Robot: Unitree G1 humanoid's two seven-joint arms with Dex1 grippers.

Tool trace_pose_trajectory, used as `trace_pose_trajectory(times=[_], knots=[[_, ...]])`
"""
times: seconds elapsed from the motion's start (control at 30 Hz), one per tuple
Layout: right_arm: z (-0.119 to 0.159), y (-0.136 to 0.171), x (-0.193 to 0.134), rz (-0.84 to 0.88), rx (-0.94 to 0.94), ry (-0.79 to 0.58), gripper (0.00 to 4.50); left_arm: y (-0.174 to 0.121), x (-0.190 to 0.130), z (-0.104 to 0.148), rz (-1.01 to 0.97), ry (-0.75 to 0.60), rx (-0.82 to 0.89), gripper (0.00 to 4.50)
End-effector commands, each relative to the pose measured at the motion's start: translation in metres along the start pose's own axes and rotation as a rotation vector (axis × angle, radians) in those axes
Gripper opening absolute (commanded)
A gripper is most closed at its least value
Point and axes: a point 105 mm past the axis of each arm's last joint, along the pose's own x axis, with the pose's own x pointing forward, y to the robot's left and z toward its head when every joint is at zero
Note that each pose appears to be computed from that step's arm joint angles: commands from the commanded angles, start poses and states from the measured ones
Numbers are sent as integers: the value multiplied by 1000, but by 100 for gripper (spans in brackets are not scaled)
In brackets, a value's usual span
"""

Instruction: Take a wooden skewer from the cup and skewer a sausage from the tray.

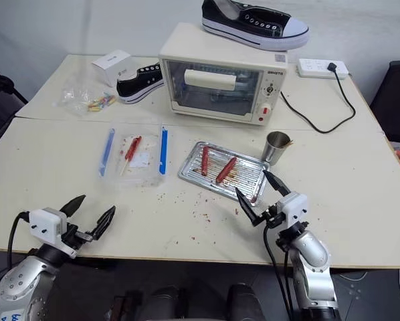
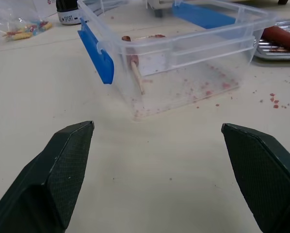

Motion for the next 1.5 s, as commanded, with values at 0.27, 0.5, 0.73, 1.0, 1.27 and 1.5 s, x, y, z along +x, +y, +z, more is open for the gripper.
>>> trace_pose_trajectory(times=[0.27, 0.5, 0.73, 1.0, 1.27, 1.5], knots=[[35, -35, -39, 62, -72, 64, 450, -34, -5, 58, -537, -112, -22, 447], [46, -91, -93, 24, -213, 243, 450, -44, 26, 88, -787, -165, 24, 447], [63, -92, -60, 223, -167, 264, 450, -48, 47, 101, -878, -202, -15, 447], [54, -90, -6, 247, -38, 299, 450, -52, 52, 98, -850, -217, 11, 447], [51, -87, 38, 199, -23, 272, 450, -61, 45, 99, -837, -215, 8, 447], [62, -79, 36, 244, -37, 262, 450, -61, 34, 92, -802, -191, -11, 447]])
